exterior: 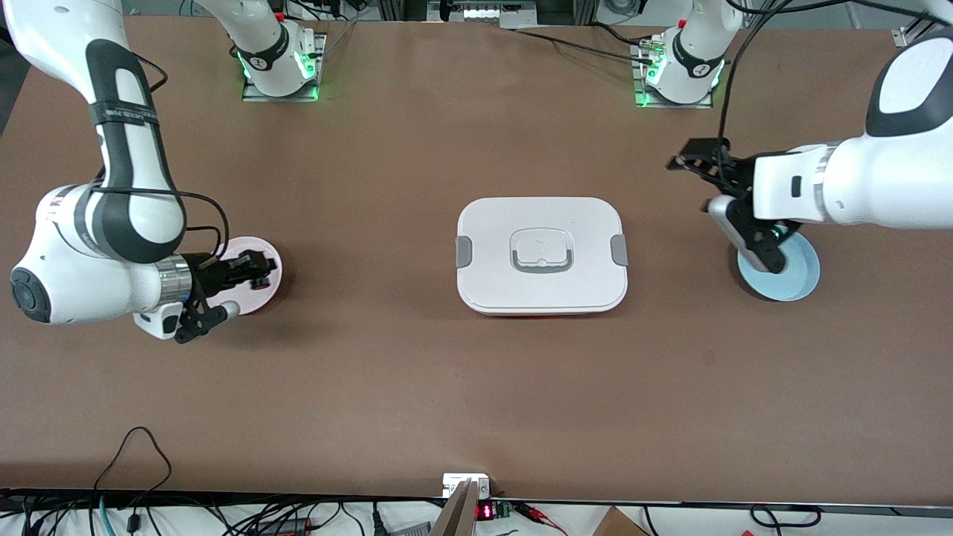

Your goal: Transfer orange switch to right arm and place

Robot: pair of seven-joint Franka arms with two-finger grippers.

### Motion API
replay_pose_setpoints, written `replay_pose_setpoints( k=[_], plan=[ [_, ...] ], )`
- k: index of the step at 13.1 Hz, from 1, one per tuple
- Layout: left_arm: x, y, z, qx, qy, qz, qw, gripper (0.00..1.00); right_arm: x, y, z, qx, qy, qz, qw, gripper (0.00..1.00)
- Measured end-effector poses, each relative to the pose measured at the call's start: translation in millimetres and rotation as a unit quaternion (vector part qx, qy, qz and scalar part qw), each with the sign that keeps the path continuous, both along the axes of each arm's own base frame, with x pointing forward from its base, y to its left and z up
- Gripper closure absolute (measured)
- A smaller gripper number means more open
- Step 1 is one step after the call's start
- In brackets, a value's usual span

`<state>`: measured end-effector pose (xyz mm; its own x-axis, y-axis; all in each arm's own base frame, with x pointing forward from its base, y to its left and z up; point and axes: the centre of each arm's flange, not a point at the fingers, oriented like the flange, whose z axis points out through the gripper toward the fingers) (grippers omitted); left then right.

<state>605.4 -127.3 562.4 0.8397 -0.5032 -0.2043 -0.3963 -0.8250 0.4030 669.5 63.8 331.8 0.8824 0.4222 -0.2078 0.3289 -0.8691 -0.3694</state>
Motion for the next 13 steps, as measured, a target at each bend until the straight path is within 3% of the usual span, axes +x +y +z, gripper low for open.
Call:
replay_pose_setpoints(
  k=[3,6,10,13],
  plan=[
    [-3.4,14.5,14.9,0.135,-0.029,0.074,0.988,0.0,5.9,-15.2,-31.1,-0.054,-0.036,0.019,0.998,0.64],
    [0.6,27.3,19.2,0.215,-0.058,0.12,0.967,0.0,2.4,-25.6,-70.0,-0.089,-0.062,0.03,0.994,0.64],
    [9.4,31.7,42.0,0.214,-0.148,0.249,0.933,0.0,-5.2,-31.5,-94.3,-0.112,-0.083,0.043,0.989,0.64],
    [-7.4,79.1,41.2,0.17,-0.164,0.319,0.918,0.0,-18.2,-41.8,-118.6,-0.124,-0.087,0.047,0.987,0.64]
  ],
)
